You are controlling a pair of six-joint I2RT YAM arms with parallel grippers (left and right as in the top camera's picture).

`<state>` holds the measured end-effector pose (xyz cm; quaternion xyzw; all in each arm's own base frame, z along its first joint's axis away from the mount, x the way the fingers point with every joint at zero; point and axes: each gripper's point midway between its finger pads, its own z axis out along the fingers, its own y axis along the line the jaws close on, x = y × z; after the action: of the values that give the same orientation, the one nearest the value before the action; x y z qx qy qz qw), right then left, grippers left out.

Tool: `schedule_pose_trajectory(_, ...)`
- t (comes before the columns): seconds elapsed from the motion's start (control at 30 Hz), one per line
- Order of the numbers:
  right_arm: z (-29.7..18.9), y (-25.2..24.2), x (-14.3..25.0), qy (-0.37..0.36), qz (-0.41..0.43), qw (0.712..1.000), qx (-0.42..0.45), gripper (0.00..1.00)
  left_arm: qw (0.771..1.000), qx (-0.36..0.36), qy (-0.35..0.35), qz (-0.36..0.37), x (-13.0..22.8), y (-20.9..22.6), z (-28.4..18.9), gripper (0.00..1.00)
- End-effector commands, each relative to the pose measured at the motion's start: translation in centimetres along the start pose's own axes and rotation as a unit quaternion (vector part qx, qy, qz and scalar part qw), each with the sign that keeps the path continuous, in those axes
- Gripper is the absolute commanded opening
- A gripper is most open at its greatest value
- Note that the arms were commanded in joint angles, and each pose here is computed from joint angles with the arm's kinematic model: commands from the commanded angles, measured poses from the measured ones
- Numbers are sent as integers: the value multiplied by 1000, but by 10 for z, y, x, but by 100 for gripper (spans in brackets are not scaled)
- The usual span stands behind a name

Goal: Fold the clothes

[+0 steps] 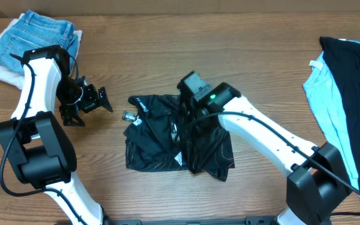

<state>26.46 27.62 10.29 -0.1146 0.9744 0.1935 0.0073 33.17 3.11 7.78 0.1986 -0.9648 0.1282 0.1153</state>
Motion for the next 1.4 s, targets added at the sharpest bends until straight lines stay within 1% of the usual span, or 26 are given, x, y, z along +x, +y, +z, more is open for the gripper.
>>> schedule_pose_trajectory(0.0,-6,-8,-26,-40,11,999,-1,68,1000,2,-2,15,-3,-5,0,100)
schedule_pose_trajectory(0.03,-6,-9,-29,-43,13,999,-1,60,1000,2,-2,15,-3,-5,0,100)
schedule_pose_trajectory(0.1,-3,-15,-34,-45,20,999,-1,48,1000,1,-1,15,-2,-5,0,100)
schedule_pose_trajectory(0.17,2,-20,-37,-42,27,999,2,40,1000,1,0,16,-2,-5,0,100)
schedule_pose_trajectory(0.2,6,-23,-37,-38,31,999,4,33,1000,1,0,16,-2,-6,0,100)
schedule_pose_trajectory(0.23,12,-27,-38,-33,36,999,7,23,1000,1,0,16,-2,-6,0,100)
schedule_pose_trajectory(0.37,31,-29,-45,-30,40,999,2,9,1000,1,0,16,-2,-6,0,100)
schedule_pose_trajectory(0.43,40,-31,-53,-35,44,998,-3,6,1000,1,0,16,-2,-6,0,100)
schedule_pose_trajectory(0.5,47,-28,-61,-37,46,998,-29,4,1000,1,0,16,-2,-6,0,100)
schedule_pose_trajectory(0.6,55,-24,-74,-41,49,995,-74,4,1000,1,0,16,-2,-6,0,100)
schedule_pose_trajectory(0.7,62,-31,-90,-52,56,992,-101,4,1000,1,-1,16,-2,-6,0,100)
schedule_pose_trajectory(0.8,65,-35,-102,-56,56,986,-148,4,1000,1,0,16,-2,-6,0,100)
schedule_pose_trajectory(0.97,58,-45,-121,-66,53,970,-227,4,1000,1,-3,17,-3,-6,0,100)
schedule_pose_trajectory(1.03,57,-56,-126,-71,64,968,-231,6,1000,1,-2,17,-3,-6,0,100)
schedule_pose_trajectory(1.17,51,-83,-135,-87,89,967,-221,12,1000,1,-2,17,-3,-6,0,100)
schedule_pose_trajectory(1.2,49,-87,-138,-92,93,967,-221,13,1000,1,-3,17,-3,-6,0,100)
schedule_pose_trajectory(1.23,47,-93,-140,-96,99,965,-221,12,1000,1,-3,17,-3,-6,0,100)
schedule_pose_trajectory(1.27,42,-99,-143,-101,107,964,-223,10,1000,1,-3,17,-3,-6,0,100)
schedule_pose_trajectory(1.37,15,-94,-149,-102,101,948,-283,6,1000,1,-3,17,-3,-6,0,100)
